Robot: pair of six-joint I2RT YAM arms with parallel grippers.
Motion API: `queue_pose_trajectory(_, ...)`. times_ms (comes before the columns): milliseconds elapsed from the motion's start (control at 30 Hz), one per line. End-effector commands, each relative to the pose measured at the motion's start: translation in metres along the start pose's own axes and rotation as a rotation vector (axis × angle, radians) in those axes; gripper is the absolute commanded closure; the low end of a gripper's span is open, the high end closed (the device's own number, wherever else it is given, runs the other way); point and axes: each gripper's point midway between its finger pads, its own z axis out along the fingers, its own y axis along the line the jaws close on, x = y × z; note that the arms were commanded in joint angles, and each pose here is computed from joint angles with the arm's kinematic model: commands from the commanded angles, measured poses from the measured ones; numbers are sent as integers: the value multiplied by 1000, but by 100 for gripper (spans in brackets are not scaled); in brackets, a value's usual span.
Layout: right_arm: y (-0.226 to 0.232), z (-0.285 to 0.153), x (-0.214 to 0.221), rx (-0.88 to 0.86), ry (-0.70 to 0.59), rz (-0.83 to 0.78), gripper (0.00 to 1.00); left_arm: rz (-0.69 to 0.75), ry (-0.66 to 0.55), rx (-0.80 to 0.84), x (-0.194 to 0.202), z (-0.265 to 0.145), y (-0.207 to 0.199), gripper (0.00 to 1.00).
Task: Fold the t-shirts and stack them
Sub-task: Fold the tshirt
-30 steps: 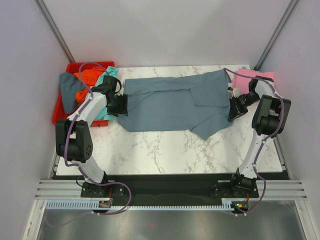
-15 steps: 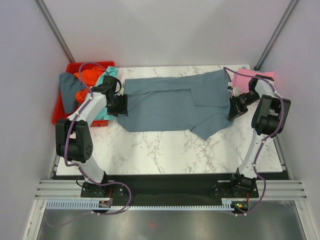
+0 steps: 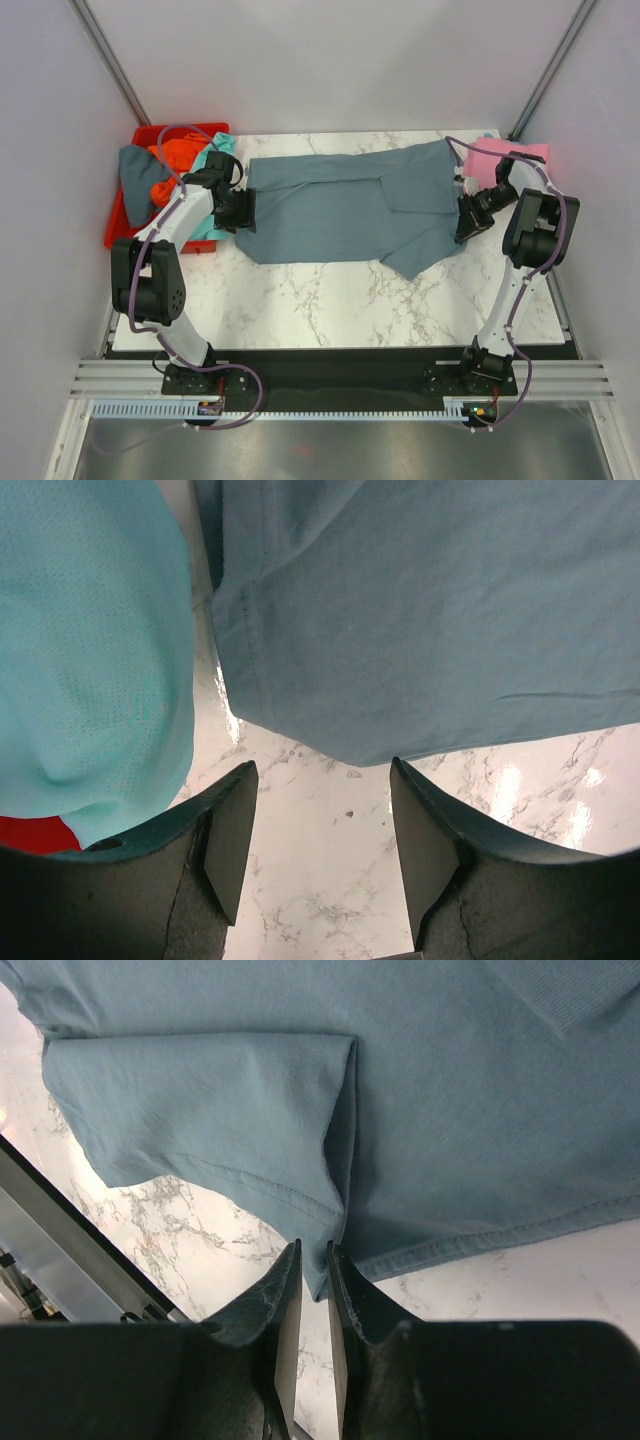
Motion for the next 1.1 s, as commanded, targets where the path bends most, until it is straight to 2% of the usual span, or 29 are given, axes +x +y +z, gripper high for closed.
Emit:
queue_pose_trajectory(0,12,-2,3,-54,20,9,76,27,-54,17,-17,-4,-5,37)
queue_pose_trajectory(200,11,-2,2,-55,21,5,79,27,-54,14,-17,-4,-4,37)
queue_pose_trajectory(300,12,-4,2,-53,18,0,85,27,-53,12,-17,-4,-4,37)
queue_pose_trajectory(433,15,-11,-4,-39,-2,-16,89,27,-57,16,-19,-3,-5,37)
queue_pose_trajectory(800,45,-60,-49,-19,-176,-78,94,27,-77,-12,-16,-12,0,37)
queue_pose_trajectory(1000,56,-54,-46,-77,-187,-67,94,-17,-58,-34,12,-20,19,37)
queue_pose_trajectory(1033,57,-54,-47,-82,-198,-68,94,-112,19,-69,38,-17,27,39)
queue_pose_trajectory(1067,58,-54,-48,-83,-199,-62,94,-144,28,-74,44,-17,32,39)
